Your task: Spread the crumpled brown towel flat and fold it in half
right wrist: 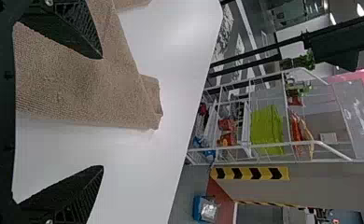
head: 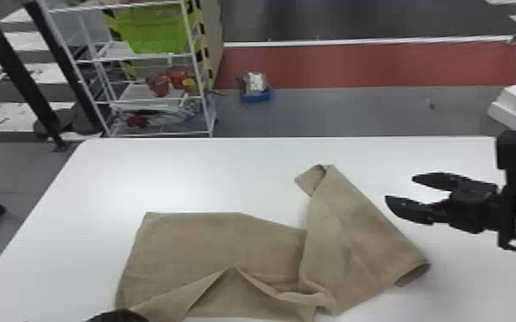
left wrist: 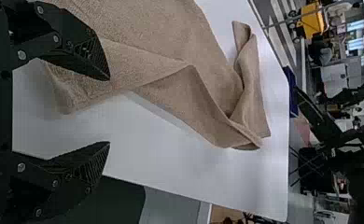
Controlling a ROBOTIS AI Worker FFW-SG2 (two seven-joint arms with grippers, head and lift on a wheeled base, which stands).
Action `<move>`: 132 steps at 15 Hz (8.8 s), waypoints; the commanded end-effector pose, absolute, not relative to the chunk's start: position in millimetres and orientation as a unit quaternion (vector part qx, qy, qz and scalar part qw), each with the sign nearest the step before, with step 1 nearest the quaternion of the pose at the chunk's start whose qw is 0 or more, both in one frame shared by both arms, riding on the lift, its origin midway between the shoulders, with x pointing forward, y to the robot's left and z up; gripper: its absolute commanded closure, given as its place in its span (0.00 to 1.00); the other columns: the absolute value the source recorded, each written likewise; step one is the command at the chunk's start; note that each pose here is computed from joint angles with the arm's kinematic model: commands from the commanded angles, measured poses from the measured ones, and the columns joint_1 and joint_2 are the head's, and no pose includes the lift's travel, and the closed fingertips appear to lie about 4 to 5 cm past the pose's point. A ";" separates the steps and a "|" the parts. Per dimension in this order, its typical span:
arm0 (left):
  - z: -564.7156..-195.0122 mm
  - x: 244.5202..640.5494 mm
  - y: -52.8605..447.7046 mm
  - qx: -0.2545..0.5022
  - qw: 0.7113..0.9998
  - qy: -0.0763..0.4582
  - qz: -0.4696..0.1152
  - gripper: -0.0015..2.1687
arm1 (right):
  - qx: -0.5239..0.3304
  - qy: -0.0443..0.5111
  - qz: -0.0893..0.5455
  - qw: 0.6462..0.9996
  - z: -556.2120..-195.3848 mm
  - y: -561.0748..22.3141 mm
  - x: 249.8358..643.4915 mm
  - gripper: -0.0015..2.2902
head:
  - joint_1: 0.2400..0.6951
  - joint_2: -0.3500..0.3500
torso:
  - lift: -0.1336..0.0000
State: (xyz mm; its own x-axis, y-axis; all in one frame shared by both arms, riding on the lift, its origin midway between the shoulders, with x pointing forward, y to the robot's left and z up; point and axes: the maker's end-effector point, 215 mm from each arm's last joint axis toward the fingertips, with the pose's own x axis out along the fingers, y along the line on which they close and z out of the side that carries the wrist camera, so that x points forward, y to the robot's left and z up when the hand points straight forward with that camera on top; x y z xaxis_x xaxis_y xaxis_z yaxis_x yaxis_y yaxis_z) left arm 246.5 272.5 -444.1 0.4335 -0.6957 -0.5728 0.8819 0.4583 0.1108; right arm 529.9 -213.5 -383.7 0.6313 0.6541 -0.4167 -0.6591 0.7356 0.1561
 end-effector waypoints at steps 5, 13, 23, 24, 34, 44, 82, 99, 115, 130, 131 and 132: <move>-467.7 251.8 286.1 0.216 0.817 0.258 -0.468 0.28 | -0.002 0.227 0.363 0.904 -382.5 -215.4 529.8 0.01 | 1.00 0.63 | 0.08; -453.5 258.5 311.0 0.237 0.821 0.256 -0.452 0.68 | 0.000 0.227 0.361 0.904 -382.5 -216.7 529.8 0.01 | 1.00 0.66 | 0.08; -430.3 222.4 340.6 0.248 0.796 0.244 -0.495 0.67 | -0.006 0.238 0.373 0.897 -394.7 -205.5 521.4 0.01 | 1.00 0.81 | 0.08; -447.3 216.8 334.6 0.256 0.778 0.266 -0.508 0.58 | -0.010 0.242 0.378 0.894 -398.5 -199.4 517.7 0.01 | 1.00 0.81 | 0.08; -468.0 215.0 323.1 0.268 0.754 0.291 -0.524 0.40 | -0.317 0.251 0.521 0.752 -390.1 -177.8 426.4 0.03 | 1.00 0.92 | 0.08; -459.2 222.2 321.0 0.273 0.759 0.279 -0.521 0.58 | -0.317 0.292 0.515 0.741 -427.1 -204.4 404.9 0.11 | 1.00 0.81 | 0.08; -251.4 370.0 362.9 0.123 0.951 0.097 -0.267 0.80 | -0.288 0.063 0.317 0.901 -251.4 -255.8 534.7 0.73 | 1.00 0.72 | 0.08; -181.6 603.1 332.3 0.100 0.973 0.081 -0.193 0.80 | -0.259 0.047 0.134 0.955 -142.3 -412.1 638.2 0.73 | 0.43 0.43 | 0.08; -342.6 305.6 353.8 0.303 0.842 0.146 -0.421 0.80 | -0.330 0.204 0.460 0.798 -420.2 -291.4 356.8 0.73 | 1.00 0.58 | 0.08; -418.1 274.6 381.3 0.424 0.752 0.239 -0.444 0.55 | -0.378 0.279 0.509 0.721 -433.7 -323.6 306.6 0.72 | 1.00 0.66 | 0.08; -419.5 274.8 383.6 0.427 0.751 0.243 -0.442 0.42 | -0.375 0.281 0.505 0.725 -432.3 -327.0 307.5 0.60 | 1.00 0.66 | 0.08; -419.7 276.3 385.5 0.430 0.750 0.245 -0.439 0.16 | -0.370 0.280 0.500 0.731 -427.0 -329.2 310.5 0.40 | 1.00 0.67 | 0.08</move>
